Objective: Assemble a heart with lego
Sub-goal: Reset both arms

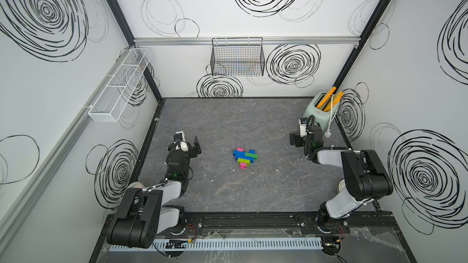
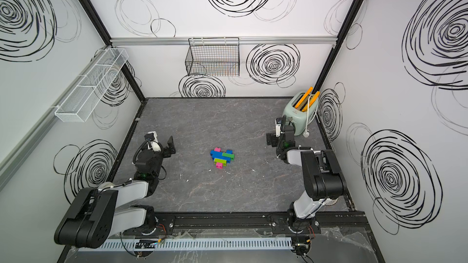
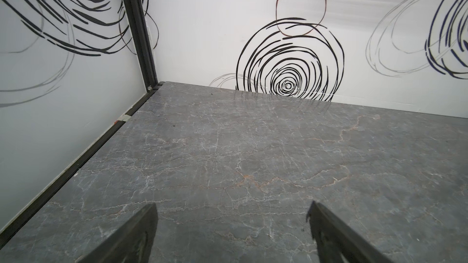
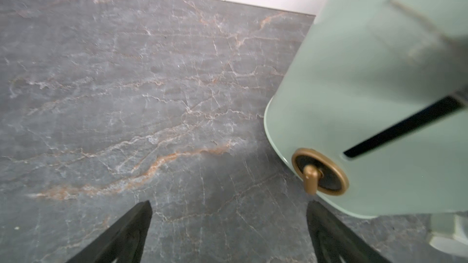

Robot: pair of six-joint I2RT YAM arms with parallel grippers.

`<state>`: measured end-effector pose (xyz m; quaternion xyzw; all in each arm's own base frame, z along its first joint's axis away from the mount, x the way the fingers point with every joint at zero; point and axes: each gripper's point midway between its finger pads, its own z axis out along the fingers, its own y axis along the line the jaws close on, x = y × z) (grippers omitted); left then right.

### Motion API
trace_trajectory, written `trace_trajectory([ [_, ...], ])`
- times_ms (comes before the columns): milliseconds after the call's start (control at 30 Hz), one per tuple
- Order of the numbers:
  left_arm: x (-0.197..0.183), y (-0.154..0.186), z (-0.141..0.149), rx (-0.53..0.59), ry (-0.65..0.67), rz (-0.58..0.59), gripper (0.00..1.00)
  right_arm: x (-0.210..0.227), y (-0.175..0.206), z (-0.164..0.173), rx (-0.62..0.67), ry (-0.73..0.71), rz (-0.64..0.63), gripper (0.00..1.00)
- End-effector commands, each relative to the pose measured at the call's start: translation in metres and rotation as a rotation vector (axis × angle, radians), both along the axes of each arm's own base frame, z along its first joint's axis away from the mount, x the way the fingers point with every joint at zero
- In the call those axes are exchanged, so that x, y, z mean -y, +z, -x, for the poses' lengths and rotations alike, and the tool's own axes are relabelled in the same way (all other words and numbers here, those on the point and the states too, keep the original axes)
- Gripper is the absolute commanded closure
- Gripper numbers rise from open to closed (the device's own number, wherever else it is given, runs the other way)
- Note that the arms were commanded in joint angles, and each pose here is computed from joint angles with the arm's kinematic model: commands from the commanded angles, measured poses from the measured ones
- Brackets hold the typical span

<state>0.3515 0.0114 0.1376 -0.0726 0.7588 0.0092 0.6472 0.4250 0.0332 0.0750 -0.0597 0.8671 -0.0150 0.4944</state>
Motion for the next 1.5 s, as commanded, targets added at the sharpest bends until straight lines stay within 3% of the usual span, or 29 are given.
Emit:
trace_trajectory([
  [0,0.017,0.022,-0.019,0.058,-0.128,-0.041,0.03,0.01,0.017,-0.001,0.105,-0.009,-0.017,0.01],
  [133,0.028,0.021,-0.022,0.05,-0.187,-0.067,0.03,0.029,0.021,0.0,0.127,-0.03,-0.125,0.01],
  [267,0.02,0.017,-0.011,0.17,-0.201,-0.033,0.03,0.03,0.028,0.008,0.17,-0.018,-0.137,0.01],
  [367,0.016,0.009,-0.018,0.098,-0.128,-0.059,0.03,0.026,0.032,0.014,0.201,-0.001,-0.131,0.01],
  [500,0.016,0.01,-0.019,0.101,-0.107,-0.068,0.03,0.026,0.038,0.025,0.254,-0.012,-0.111,0.01],
  [667,0.017,0.009,-0.019,0.096,-0.104,-0.072,0.03,0.029,0.05,0.053,0.422,-0.024,-0.124,0.01],
  [767,0.016,0.009,-0.019,0.094,-0.102,-0.075,0.03,0.029,0.044,0.05,0.364,-0.022,-0.118,0.01],
  [833,0.016,0.009,-0.019,0.094,-0.102,-0.075,0.03,0.028,0.049,0.053,0.41,-0.023,-0.121,0.01],
  [900,0.017,0.009,-0.019,0.093,-0.104,-0.078,0.03,0.028,0.044,0.051,0.364,-0.023,-0.116,0.01],
  [1467,0.018,0.009,-0.019,0.093,-0.105,-0.08,0.03,0.029,0.047,0.052,0.383,-0.022,-0.118,0.01],
])
